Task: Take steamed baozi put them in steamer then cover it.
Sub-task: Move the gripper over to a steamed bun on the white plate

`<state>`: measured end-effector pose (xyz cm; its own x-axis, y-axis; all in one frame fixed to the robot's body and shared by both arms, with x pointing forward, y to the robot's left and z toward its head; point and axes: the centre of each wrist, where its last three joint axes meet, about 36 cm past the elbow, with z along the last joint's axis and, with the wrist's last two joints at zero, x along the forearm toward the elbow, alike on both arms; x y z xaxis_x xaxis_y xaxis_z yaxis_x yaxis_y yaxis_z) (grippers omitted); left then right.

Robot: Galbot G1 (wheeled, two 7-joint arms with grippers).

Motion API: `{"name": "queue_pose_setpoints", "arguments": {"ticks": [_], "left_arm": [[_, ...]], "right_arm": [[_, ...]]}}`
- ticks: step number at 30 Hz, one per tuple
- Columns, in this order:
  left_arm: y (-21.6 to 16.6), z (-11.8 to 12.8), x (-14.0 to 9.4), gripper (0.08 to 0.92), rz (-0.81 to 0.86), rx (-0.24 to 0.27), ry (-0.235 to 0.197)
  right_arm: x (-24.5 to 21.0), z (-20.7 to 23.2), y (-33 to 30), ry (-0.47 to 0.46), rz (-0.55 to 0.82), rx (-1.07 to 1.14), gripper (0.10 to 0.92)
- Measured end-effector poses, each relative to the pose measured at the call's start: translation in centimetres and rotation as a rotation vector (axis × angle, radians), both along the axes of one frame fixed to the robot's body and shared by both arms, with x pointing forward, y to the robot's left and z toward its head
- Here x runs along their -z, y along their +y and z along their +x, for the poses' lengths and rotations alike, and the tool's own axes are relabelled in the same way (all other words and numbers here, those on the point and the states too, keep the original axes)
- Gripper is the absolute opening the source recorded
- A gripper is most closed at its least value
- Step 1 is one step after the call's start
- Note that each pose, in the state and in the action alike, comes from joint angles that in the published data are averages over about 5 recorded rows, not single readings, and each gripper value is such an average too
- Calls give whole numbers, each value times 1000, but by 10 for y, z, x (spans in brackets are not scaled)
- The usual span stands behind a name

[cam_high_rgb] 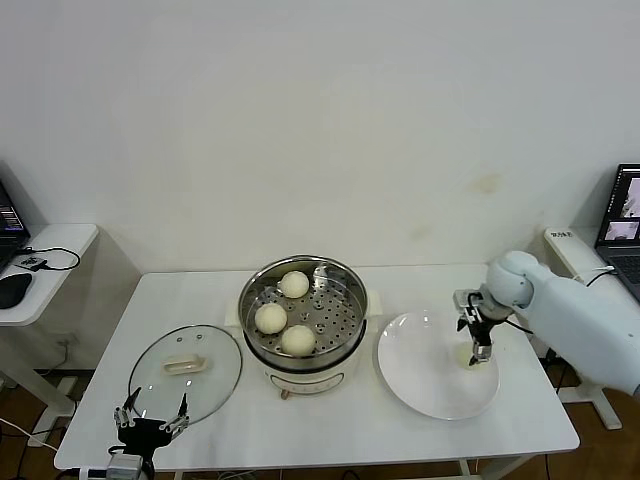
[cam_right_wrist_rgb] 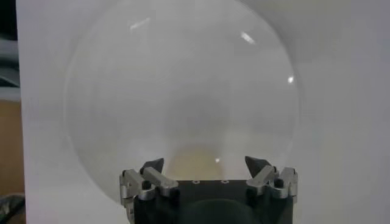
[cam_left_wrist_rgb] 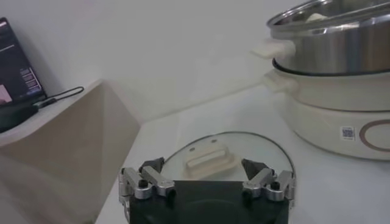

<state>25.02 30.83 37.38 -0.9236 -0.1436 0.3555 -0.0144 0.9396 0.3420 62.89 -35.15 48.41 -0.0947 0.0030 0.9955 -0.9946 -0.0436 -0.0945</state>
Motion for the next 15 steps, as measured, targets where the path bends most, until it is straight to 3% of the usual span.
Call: {"name": "queue_pose_setpoints", "arguments": {"ticks": [15], "left_arm": [[0,1,5,823,1,-4,11]], "right_arm": [[26,6,4,6,-45,-2,823]]}}
